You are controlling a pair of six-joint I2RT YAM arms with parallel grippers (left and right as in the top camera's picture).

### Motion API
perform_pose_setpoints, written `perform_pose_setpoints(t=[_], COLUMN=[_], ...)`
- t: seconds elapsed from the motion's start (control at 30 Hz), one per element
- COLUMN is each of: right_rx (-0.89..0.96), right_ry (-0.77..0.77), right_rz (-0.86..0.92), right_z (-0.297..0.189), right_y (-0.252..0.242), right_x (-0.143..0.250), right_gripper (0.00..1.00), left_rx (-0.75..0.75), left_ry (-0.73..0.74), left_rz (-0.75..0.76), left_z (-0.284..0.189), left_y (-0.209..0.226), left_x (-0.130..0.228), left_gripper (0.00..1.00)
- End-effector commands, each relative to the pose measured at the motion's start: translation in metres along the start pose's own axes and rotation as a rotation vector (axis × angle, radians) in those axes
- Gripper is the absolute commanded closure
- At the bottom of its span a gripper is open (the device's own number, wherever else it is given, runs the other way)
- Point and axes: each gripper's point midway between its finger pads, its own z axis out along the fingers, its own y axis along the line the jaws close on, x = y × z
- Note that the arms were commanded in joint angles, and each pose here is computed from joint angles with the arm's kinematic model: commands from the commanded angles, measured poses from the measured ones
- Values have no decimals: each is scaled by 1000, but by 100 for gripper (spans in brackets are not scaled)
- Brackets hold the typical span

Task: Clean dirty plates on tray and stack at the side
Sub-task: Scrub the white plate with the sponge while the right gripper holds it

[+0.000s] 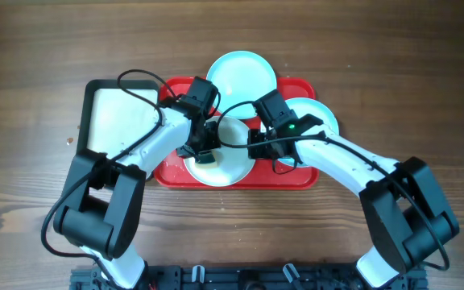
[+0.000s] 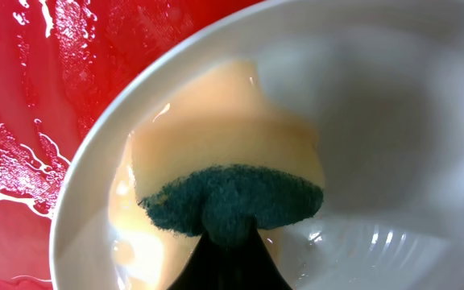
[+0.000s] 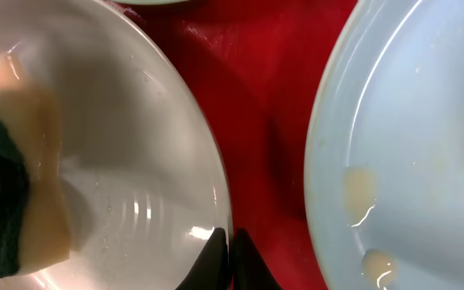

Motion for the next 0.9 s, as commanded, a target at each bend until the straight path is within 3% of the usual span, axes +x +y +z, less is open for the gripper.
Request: perform_pose_setpoints(t=[0.0, 0.33, 0.63, 0.87], right_rx=[-35, -34, -34, -34], right_ry=[36, 39, 39, 39], right_rz=[-13, -13, -13, -13], right_z=[9, 9, 9, 9], right_y=[12, 12, 12, 12], right_x=[11, 12, 12, 12], right_gripper=[96, 96, 96, 96], left_rx=[-19, 34, 294, 402], left_ry=[79, 113, 194, 100], left_rz=[-15, -31, -28, -2], left_z=[16, 25, 19, -15], left_y=[3, -2, -48, -67], left_x=[17, 29, 38, 14], left_gripper=[96, 96, 96, 96])
